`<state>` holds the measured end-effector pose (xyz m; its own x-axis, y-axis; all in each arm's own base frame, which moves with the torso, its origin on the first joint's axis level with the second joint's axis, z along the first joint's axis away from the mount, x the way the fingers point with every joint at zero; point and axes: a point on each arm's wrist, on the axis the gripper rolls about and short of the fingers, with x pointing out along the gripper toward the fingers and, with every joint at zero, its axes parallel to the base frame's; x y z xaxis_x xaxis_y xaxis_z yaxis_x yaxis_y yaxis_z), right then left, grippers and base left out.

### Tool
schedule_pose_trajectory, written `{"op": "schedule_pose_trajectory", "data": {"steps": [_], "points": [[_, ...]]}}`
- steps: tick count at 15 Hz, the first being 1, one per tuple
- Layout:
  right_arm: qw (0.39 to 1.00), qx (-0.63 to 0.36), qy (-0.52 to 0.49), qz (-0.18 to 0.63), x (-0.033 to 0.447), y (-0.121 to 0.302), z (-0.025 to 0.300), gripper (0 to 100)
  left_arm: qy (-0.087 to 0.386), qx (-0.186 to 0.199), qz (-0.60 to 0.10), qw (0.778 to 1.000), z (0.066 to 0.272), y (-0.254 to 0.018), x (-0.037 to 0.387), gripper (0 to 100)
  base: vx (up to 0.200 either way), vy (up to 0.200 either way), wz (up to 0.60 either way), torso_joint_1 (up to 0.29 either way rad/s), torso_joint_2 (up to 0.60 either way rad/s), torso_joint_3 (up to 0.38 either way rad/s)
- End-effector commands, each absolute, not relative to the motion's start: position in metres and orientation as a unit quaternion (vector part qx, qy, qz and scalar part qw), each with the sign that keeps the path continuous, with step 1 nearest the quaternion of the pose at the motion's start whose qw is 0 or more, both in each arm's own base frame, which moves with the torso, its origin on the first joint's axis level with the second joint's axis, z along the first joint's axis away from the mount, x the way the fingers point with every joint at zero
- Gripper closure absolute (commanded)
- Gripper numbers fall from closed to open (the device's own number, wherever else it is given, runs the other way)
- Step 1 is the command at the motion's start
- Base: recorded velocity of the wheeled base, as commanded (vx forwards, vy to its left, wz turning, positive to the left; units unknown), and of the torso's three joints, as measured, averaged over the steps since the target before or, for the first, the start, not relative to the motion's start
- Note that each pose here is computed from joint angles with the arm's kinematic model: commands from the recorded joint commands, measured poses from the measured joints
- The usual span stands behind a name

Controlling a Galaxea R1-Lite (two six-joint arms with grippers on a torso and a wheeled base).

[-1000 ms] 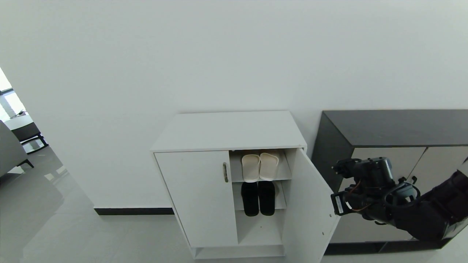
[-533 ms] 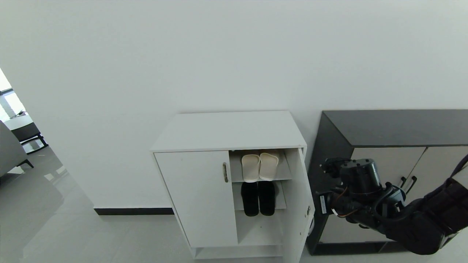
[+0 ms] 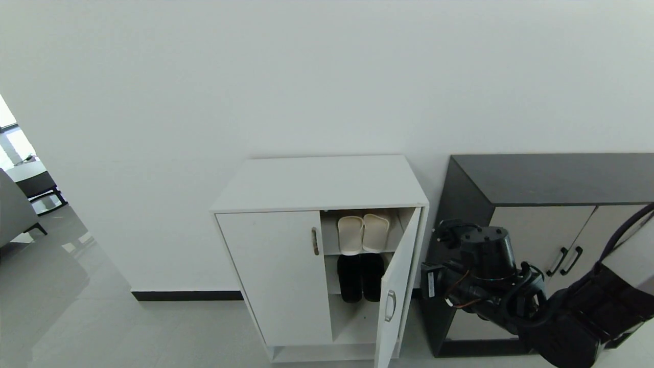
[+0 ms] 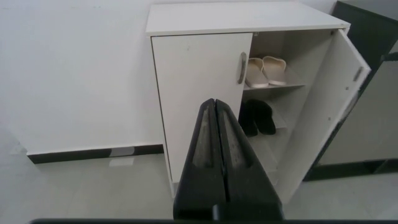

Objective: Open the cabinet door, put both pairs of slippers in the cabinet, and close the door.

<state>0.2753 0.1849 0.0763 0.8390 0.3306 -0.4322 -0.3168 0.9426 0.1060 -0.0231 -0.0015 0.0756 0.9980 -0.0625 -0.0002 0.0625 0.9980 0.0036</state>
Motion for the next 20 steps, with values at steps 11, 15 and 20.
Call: {"op": "schedule_pose_trajectory", "data": {"steps": [11,15,20], "points": [[0.965,0.060,0.096,0.239,0.263,0.211,0.032,100,0.001,0.002,-0.031,1.000,0.076,-0.002,-0.023,100,0.000,0.000,0.00,0.000,0.00,0.000],[0.958,0.051,0.112,0.261,0.256,0.210,0.027,100,0.001,0.002,-0.031,1.000,0.076,-0.002,-0.023,100,0.050,0.000,0.00,0.003,0.00,0.001],[0.956,0.044,0.121,0.265,0.253,0.212,0.021,100,0.001,0.002,-0.031,1.000,0.076,-0.002,-0.023,100,0.200,0.000,0.00,0.002,0.00,0.003]]}}
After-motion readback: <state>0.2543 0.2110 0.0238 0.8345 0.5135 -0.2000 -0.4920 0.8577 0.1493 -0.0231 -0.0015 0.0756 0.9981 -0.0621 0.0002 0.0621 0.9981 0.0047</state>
